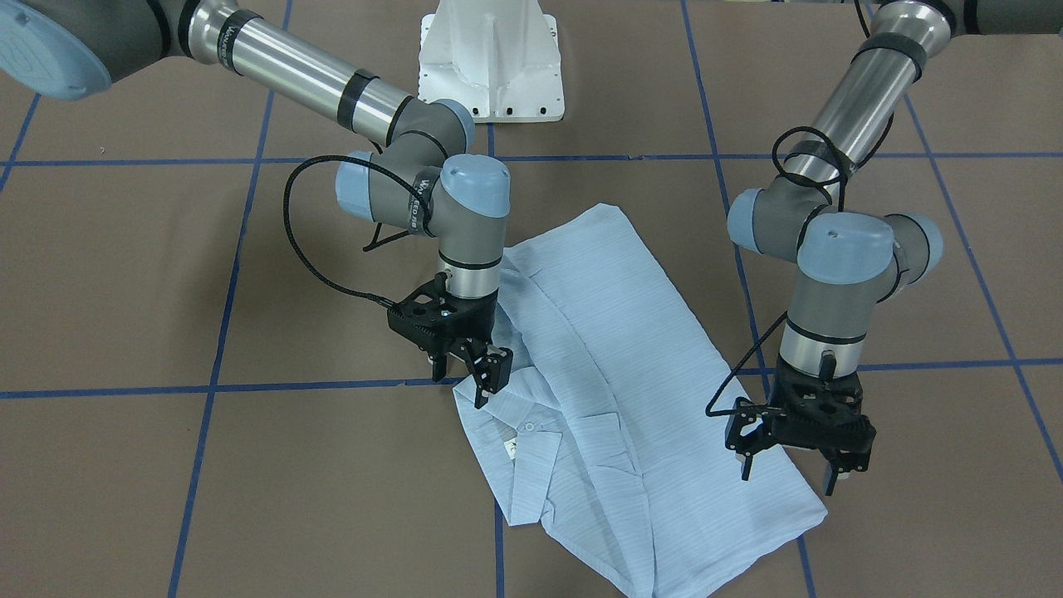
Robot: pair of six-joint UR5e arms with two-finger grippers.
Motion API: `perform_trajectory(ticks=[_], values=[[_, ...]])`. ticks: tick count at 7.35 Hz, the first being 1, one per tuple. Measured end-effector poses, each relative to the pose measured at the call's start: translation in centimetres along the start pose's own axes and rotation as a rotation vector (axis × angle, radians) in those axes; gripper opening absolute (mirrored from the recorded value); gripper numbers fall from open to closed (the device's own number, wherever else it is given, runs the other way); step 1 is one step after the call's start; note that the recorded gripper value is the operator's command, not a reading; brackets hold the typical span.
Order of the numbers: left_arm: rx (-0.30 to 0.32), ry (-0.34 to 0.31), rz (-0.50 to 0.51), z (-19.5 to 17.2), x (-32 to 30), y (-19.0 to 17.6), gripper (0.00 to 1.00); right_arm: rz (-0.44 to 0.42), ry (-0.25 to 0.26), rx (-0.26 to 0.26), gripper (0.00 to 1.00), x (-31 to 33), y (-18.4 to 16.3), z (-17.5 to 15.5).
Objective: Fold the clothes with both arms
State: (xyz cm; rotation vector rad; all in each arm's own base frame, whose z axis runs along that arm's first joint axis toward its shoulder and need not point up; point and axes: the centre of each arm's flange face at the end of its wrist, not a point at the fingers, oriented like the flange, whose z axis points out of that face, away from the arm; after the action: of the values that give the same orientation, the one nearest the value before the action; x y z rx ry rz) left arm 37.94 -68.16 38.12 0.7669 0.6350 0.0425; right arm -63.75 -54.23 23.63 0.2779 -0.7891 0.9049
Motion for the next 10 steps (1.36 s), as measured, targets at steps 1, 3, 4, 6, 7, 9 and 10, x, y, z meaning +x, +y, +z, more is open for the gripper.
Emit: perform_trajectory(ticks=[1, 3, 4, 6, 7, 9, 10], values=[[0.000, 0.001, 0.000, 0.0, 0.0, 0.1, 1.00, 0.000, 0.000, 0.002, 0.64, 0.1, 0.3, 0.0], [-0.001, 0.001, 0.000, -0.1, -0.1, 0.2, 1.00, -0.002, -0.005, 0.016, 0.27, 0.0, 0.6, 0.1], [0.001, 0.002, 0.000, -0.2, -0.1, 0.2, 1.00, -0.003, -0.007, 0.022, 0.00, 0.0, 0.8, 0.1], [0.004, 0.005, 0.000, -0.3, 0.0, 0.1, 1.00, -0.004, -0.011, 0.024, 0.00, -0.2, 0.9, -0.1], [0.005, 0.007, 0.001, -0.4, 0.1, 0.0, 1.00, -0.005, -0.016, 0.023, 0.00, -0.4, 0.8, -0.4], [0.009, 0.010, 0.001, -0.6, 0.2, -0.1, 1.00, -0.007, -0.027, 0.014, 0.00, -0.5, 0.5, -2.4], [0.009, 0.011, 0.001, -0.6, 0.3, -0.1, 1.00, -0.016, -0.020, 0.012, 0.00, 0.6, 0.4, -3.5]])
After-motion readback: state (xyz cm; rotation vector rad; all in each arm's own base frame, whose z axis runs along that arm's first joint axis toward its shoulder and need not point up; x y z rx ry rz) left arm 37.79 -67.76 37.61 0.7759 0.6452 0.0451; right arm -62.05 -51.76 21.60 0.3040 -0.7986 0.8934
